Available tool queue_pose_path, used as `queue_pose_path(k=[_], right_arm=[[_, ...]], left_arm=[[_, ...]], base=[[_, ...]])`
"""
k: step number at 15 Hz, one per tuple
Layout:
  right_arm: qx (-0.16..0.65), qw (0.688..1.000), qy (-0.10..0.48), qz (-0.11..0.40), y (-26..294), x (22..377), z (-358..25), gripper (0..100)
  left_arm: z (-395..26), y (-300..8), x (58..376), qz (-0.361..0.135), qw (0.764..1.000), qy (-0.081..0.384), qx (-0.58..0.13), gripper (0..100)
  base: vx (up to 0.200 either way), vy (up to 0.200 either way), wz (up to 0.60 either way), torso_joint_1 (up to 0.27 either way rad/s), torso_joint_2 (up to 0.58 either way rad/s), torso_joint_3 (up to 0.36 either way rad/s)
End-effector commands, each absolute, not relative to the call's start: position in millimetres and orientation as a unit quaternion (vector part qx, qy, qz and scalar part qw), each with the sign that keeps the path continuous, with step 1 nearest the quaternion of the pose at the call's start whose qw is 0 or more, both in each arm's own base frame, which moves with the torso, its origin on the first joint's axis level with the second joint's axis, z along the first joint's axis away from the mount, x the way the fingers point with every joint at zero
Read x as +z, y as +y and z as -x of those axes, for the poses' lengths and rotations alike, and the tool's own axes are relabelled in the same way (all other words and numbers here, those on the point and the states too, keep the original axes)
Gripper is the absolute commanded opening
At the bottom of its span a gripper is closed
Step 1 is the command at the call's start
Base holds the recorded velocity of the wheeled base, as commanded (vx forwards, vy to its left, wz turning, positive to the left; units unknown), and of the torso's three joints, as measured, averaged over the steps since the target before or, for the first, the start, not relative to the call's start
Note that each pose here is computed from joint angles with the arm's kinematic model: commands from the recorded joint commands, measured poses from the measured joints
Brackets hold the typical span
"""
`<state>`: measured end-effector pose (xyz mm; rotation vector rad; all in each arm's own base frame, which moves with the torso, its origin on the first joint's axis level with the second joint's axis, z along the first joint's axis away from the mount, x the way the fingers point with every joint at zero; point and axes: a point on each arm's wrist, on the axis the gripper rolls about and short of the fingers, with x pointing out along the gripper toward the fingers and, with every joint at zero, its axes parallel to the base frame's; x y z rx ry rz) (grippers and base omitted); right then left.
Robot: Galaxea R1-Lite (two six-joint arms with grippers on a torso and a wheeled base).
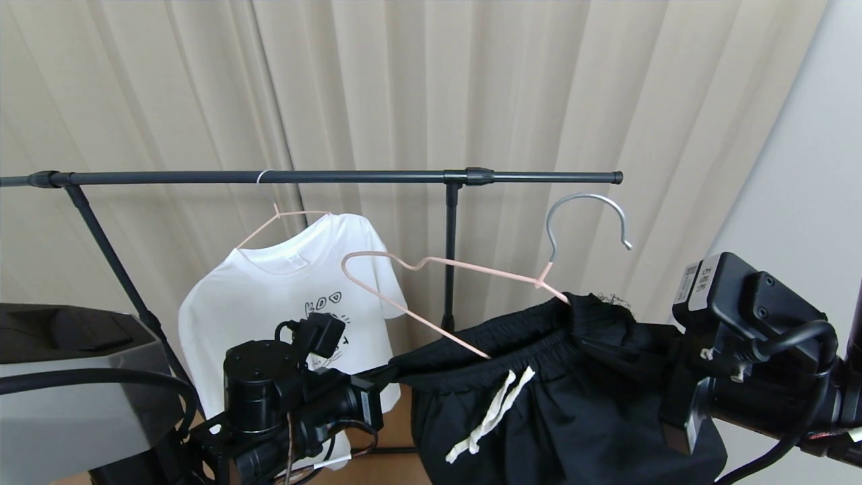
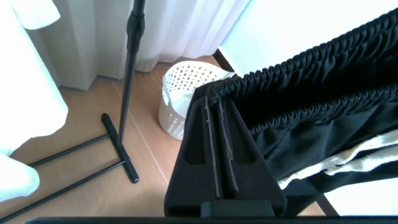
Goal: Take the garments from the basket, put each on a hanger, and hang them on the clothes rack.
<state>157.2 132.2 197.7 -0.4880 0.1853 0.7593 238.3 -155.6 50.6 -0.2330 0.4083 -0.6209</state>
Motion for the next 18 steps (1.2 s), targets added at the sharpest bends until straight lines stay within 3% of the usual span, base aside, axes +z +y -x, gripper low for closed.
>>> queue_pose_path(k=[1,18], right_arm=[[0.367,0.893,0.098,0.243,132,193,-159,0],[0.374,0.848,0.104,0.360,108,166,-166,0]], left_arm=[[-241,-150,60,0.120,0.930,0.181,-0.295,0],[-263,-119,76,0.115,0.953,0.134,-0.245,0]], base=[[0.000,0.000,0.00,0.000,0.00,0.000],[0.000,0.000,0.00,0.000,0.00,0.000]])
